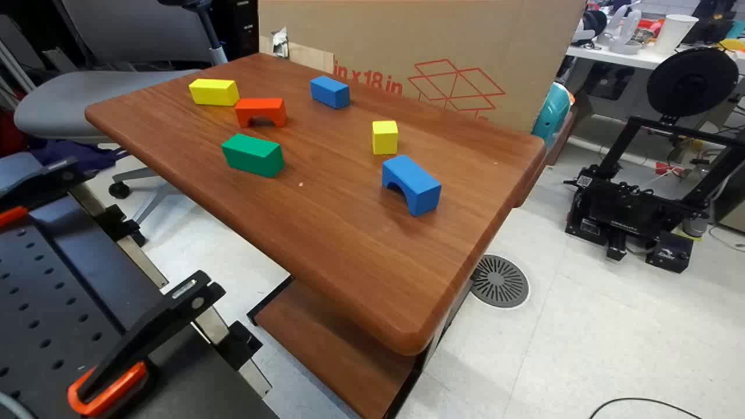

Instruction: Pick the green block and move it up on the table

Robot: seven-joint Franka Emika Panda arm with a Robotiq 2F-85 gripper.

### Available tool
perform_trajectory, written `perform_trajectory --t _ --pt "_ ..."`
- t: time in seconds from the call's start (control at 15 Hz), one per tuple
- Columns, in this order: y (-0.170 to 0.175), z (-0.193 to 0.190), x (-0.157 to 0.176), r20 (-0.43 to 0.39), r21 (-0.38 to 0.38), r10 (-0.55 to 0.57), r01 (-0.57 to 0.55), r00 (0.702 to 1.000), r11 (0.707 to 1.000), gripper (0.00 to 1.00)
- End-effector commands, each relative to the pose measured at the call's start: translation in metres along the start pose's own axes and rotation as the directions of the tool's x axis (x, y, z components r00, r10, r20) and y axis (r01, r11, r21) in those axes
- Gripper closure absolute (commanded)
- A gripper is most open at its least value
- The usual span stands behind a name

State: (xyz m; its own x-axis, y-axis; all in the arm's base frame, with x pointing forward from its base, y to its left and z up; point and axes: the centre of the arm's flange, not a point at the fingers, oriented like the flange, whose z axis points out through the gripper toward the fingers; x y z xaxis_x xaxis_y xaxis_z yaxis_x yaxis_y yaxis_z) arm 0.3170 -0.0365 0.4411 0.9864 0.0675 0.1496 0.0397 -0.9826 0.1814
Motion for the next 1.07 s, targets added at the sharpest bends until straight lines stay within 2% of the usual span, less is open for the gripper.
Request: perform_trajectory --t 0.0,0.87,1.0 --pt "0.000 0.000 0.000 0.000 0.000 0.000 0.000 1.000 1.000 0.00" --pt "0.000 0.000 0.000 0.000 0.000 0.000 0.000 1.000 1.000 0.00" --pt "0.002 0.003 0.010 0.005 -0.002 -0.015 0.015 1.000 1.000 0.00"
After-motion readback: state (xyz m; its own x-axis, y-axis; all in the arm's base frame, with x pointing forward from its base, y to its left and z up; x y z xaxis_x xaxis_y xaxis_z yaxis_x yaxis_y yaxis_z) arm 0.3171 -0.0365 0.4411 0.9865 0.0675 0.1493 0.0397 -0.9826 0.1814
